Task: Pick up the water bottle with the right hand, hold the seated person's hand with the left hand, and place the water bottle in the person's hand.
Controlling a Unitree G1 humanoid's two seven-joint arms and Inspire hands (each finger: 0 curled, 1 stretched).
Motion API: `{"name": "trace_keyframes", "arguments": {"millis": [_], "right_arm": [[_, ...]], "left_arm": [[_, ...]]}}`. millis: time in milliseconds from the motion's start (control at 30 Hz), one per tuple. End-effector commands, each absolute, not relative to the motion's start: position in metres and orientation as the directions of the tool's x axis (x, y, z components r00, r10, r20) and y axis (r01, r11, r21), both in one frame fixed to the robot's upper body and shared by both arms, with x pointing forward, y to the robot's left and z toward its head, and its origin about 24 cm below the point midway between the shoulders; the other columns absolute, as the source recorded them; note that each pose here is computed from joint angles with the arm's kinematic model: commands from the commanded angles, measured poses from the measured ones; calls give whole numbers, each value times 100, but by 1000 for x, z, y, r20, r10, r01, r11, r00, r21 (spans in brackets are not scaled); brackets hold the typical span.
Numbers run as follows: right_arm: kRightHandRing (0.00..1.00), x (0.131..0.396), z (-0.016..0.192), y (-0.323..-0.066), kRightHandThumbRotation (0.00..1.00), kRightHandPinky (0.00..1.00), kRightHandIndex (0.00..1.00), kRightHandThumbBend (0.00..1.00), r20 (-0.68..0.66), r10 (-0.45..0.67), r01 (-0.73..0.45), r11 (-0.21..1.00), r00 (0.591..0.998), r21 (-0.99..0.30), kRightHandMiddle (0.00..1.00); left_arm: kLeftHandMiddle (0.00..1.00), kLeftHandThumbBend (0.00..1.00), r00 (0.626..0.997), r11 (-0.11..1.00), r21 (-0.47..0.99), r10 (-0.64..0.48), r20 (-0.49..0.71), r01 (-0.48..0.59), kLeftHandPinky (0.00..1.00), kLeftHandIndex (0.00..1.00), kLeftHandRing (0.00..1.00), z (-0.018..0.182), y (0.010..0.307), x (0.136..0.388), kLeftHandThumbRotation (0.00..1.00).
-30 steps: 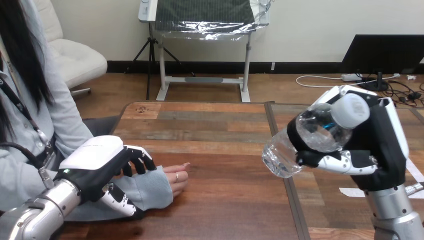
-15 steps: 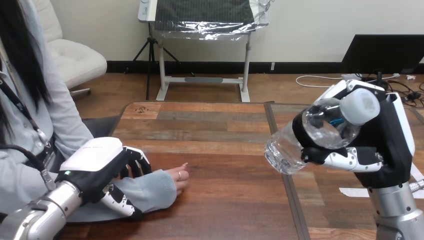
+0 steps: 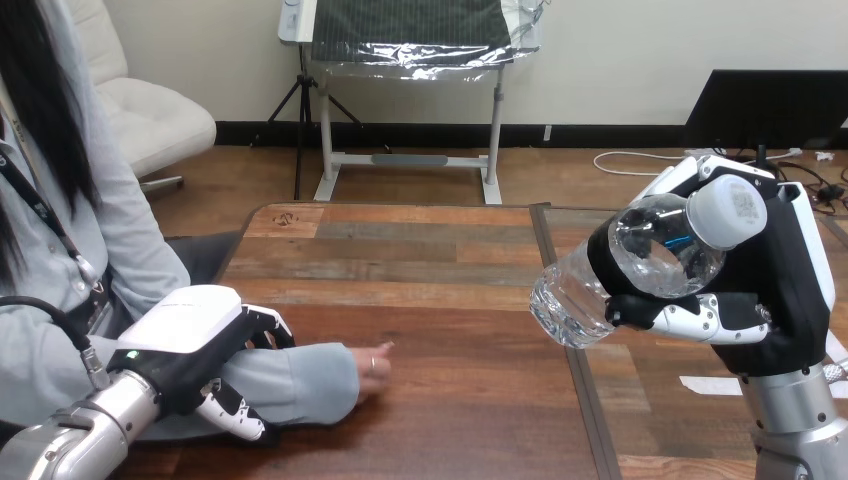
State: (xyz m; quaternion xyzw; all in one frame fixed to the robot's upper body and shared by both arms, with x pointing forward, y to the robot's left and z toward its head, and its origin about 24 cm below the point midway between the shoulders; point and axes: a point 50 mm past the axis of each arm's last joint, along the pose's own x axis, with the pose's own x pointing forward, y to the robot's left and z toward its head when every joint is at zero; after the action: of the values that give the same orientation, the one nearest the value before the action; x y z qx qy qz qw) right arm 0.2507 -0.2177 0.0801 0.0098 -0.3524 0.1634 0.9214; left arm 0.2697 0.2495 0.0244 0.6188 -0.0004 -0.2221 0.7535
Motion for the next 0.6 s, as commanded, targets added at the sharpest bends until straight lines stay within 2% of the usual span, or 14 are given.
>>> {"name": "trace_keyframes", "arguments": {"millis": [0,567], "right_arm": [[20,255,99,-218,0,15,37,72,713,286,-302,947,640,-110,28],[20,258,99,-220,0,14,39,73,716,287,-304,946,636,-108,28]], "left_arm": [[71,100,904,94,946,-337,-262,309,62,73,66,30,252,274,19],[72,100,902,78,943,-327,-282,323,63,76,67,25,251,272,23]]}}
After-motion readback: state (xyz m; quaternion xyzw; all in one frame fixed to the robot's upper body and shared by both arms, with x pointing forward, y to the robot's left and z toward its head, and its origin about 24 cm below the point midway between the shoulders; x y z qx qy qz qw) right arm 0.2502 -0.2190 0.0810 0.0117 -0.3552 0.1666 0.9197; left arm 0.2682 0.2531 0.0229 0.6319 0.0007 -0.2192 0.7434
